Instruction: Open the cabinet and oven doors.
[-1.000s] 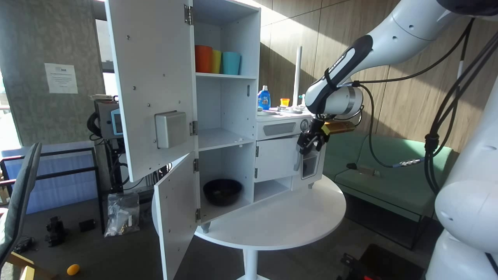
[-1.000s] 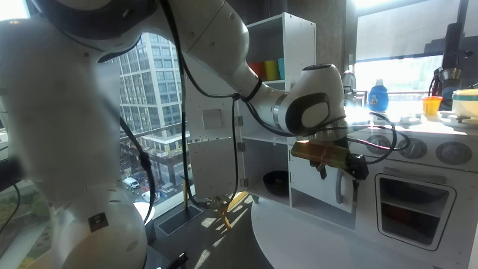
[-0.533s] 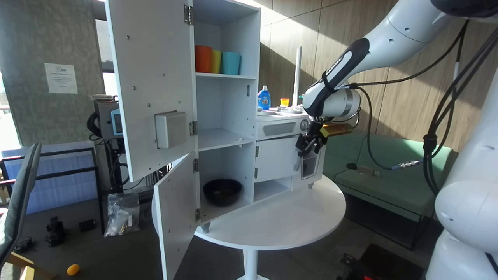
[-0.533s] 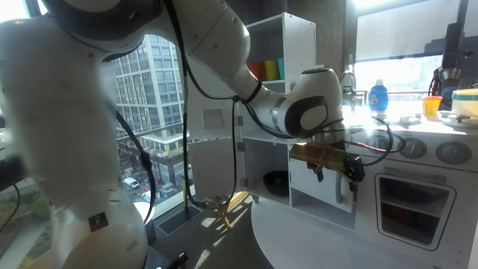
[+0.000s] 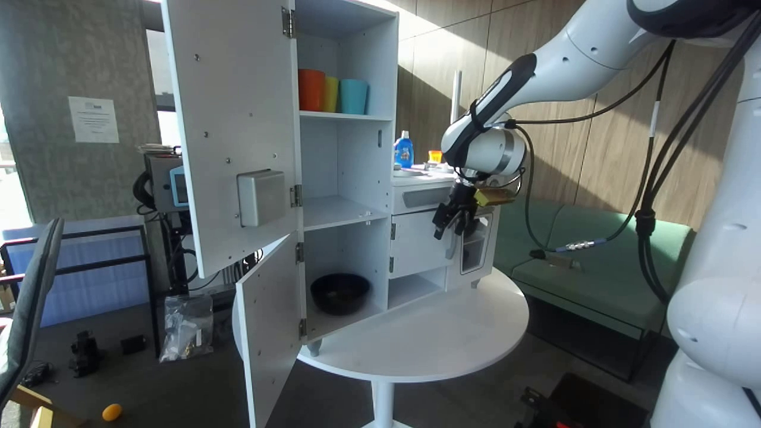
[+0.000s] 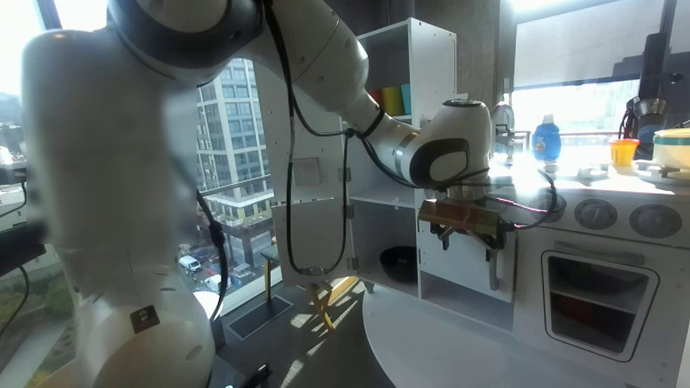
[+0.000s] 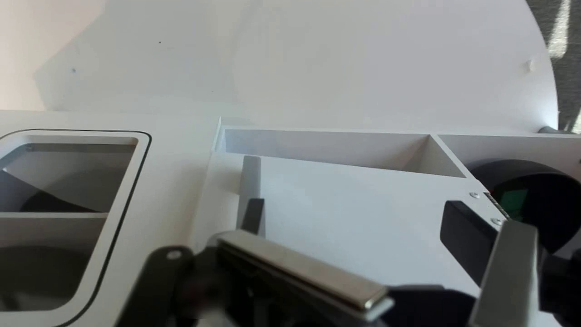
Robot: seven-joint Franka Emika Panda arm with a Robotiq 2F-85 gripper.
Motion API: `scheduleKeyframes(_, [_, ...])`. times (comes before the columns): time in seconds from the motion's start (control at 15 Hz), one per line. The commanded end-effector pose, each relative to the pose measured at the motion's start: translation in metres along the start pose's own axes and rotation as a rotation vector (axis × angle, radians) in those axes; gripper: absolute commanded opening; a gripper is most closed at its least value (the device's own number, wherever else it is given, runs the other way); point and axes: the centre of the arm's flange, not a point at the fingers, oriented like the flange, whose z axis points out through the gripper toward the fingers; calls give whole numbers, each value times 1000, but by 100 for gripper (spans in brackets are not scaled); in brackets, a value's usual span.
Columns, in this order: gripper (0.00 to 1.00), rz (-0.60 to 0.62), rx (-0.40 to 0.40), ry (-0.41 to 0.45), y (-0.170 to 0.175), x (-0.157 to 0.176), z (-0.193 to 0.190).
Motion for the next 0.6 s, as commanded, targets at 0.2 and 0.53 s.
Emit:
scheduleKeyframes(0.2, [100,20,-62,-118,25,29,10])
scheduleKeyframes(0.53, [100,16,-34,-120,27,37,11])
